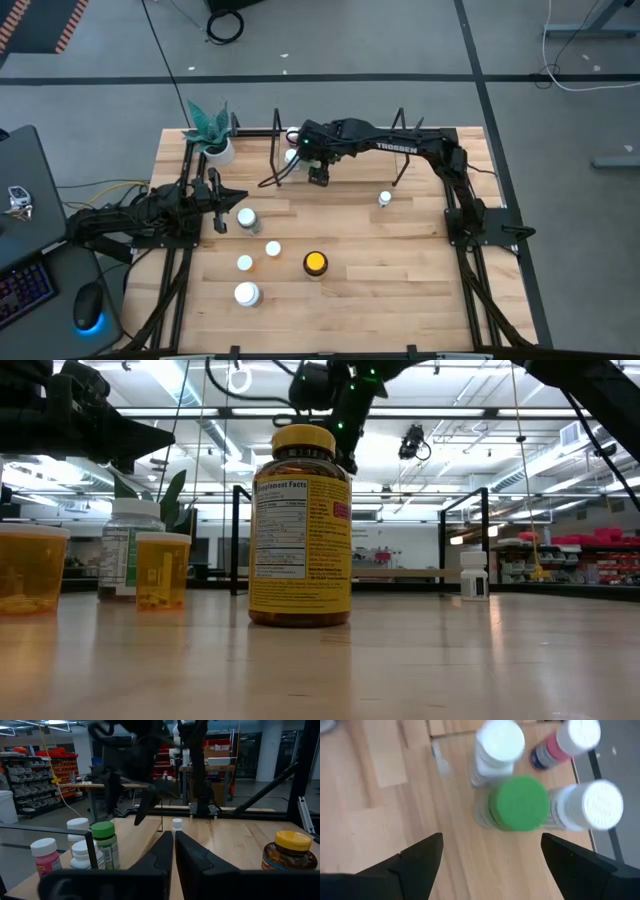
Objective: Pick and place medicine bottles onto shelf by color
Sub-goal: Put the green pill bottle on the shelf
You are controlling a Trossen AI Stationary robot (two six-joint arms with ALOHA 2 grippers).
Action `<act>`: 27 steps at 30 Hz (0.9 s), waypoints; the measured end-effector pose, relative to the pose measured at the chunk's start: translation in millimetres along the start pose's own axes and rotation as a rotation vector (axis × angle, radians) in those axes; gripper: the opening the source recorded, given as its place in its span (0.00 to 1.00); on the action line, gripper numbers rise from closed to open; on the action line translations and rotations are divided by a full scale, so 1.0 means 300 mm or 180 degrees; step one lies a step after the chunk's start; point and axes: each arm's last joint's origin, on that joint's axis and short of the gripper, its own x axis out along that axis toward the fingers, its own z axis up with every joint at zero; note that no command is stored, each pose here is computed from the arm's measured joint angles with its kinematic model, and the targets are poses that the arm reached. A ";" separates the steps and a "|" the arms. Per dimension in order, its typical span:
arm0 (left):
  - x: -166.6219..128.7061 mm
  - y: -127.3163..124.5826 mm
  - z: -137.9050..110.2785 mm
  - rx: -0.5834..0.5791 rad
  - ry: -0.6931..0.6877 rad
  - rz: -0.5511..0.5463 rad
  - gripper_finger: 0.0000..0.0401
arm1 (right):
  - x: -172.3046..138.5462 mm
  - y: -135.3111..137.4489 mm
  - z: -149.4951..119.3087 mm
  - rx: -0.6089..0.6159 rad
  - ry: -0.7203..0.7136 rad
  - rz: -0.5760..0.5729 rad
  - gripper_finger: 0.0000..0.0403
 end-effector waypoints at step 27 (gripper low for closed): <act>0.000 0.000 0.000 0.0000 -0.0001 -0.0002 0.07 | -0.042 -0.044 0.077 -0.0473 -0.0686 -0.0037 0.86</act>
